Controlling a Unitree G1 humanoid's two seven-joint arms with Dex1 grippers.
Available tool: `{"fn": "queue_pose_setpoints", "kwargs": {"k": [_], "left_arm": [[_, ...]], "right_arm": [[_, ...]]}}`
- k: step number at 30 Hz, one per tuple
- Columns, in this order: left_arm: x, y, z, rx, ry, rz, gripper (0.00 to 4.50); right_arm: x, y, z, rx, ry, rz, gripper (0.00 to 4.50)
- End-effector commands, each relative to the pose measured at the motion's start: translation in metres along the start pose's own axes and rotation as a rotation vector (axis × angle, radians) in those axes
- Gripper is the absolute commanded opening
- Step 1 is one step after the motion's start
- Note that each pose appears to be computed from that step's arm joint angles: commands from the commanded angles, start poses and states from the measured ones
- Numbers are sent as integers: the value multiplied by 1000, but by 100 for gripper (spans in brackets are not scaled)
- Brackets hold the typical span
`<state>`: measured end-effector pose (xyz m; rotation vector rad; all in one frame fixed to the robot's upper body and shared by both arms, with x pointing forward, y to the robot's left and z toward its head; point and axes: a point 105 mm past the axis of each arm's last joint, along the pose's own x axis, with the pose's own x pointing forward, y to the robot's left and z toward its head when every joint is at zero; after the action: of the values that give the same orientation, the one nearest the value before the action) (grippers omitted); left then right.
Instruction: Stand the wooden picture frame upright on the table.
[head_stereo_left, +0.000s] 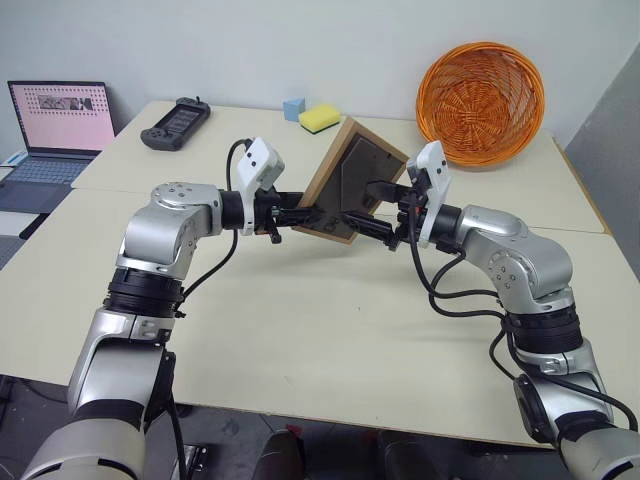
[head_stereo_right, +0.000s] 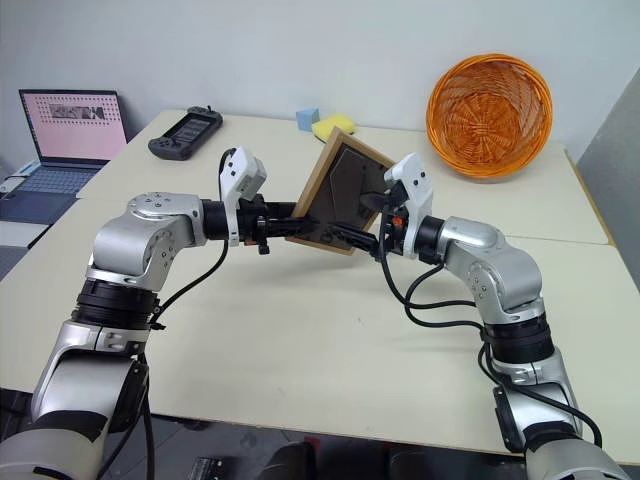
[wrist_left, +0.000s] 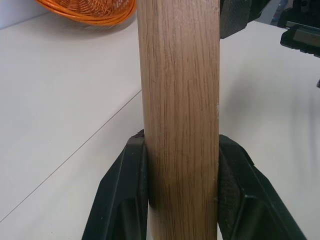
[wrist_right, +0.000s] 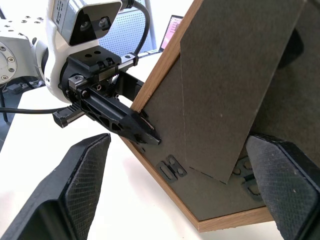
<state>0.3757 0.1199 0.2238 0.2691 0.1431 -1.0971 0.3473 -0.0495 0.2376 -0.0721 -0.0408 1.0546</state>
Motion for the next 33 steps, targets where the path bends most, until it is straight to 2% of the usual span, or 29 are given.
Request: {"fn": "queue_pose_setpoints", "kwargs": {"k": [1, 9, 16, 28, 33], "left_arm": [[0, -4, 11, 52, -39, -27, 130], [-3, 14, 3, 23, -29, 40, 130], [-4, 27, 10, 14, -47, 72, 130], [-4, 32, 24, 14, -80, 77, 130], [-7, 18, 32, -4, -100, 4, 130]], "right_arm": [[-2, 8, 25, -74, -55, 25, 446], [-8, 10, 27, -66, -52, 17, 446], [-9, 15, 24, -48, -53, 14, 446], [-8, 14, 20, -33, -52, -3, 446], [-11, 5, 14, -57, -24, -32, 446]]}}
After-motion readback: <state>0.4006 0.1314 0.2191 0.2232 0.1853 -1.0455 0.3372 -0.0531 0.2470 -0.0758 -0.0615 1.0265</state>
